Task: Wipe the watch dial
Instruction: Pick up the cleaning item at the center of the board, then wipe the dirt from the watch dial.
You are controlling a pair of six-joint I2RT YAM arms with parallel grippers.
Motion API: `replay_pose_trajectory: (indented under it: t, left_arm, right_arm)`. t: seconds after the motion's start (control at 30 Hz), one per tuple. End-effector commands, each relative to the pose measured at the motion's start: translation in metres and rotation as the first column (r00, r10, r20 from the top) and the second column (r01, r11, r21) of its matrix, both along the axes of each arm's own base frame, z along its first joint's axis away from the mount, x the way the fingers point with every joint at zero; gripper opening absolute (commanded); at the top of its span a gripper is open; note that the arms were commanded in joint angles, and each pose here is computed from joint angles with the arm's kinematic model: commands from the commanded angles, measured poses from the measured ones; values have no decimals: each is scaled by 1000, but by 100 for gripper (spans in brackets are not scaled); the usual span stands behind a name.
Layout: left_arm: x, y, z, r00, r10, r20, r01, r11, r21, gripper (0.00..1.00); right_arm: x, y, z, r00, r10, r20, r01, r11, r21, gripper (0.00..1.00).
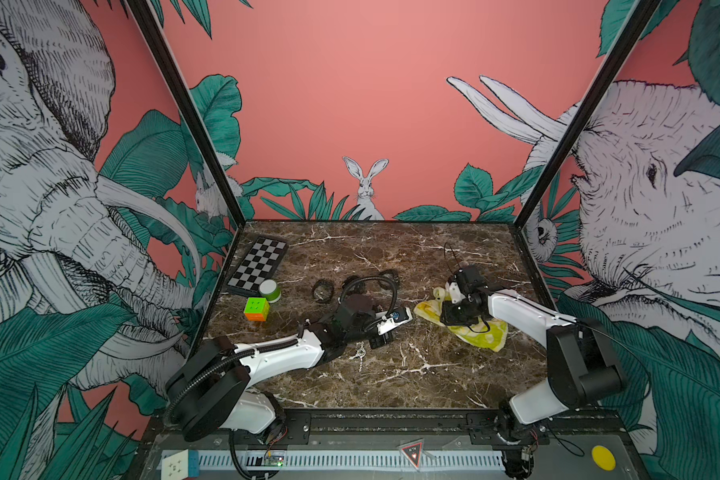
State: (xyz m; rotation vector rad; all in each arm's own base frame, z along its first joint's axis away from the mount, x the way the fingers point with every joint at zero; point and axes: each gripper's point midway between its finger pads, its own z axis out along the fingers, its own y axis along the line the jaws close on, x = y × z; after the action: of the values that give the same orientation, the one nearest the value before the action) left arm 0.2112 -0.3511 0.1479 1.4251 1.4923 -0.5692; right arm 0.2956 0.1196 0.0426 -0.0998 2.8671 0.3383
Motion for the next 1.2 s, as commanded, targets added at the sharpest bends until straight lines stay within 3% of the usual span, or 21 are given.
replay_pose_trajectory:
  t: [0.0, 0.07, 0.13, 0.17, 0.27, 0.47, 0.6, 0.8, 1.17]
  left_arm:
    - [3, 1, 1, 1000, 12, 6, -12, 1000, -12, 0]
    - [3, 1, 1, 1000, 11, 5, -11, 1000, -12, 0]
    - [3, 1, 1, 1000, 11, 8, -11, 1000, -12, 0]
    - [4, 0, 3, 1000, 12, 10, -12, 1000, -13, 0]
    - [6, -1, 4, 1000, 6, 13, -6, 1000, -11, 0]
    - [11, -11, 18, 999, -11, 36, 13, 999, -42, 0]
    - [15, -23, 31, 998, -26, 53, 31, 994, -103, 0]
    - [25, -46, 38, 996, -68, 58, 75, 990, -117, 0]
    - [50, -64, 42, 992, -97, 76, 107, 985, -132, 0]
  right_arm:
    - [4, -2, -6, 1000, -6, 1, 6, 1000, -25, 32]
    - [5, -1, -9, 1000, 1, -12, -1, 1000, -27, 26]
    - [6, 1, -7, 1000, 8, -10, -8, 1000, -16, 5]
    - [6, 3, -5, 1000, 11, -14, -12, 1000, -5, 0]
    - [4, 11, 6, 1000, 20, -9, -20, 999, 44, 0]
    - [7, 32, 73, 992, 43, 116, -65, 979, 195, 0]
    - [12, 48, 115, 980, 42, 197, -105, 941, 323, 0]
    - [19, 59, 143, 967, 26, 255, -144, 878, 457, 0]
    - [9, 75, 197, 919, 38, 392, -276, 773, 571, 0]
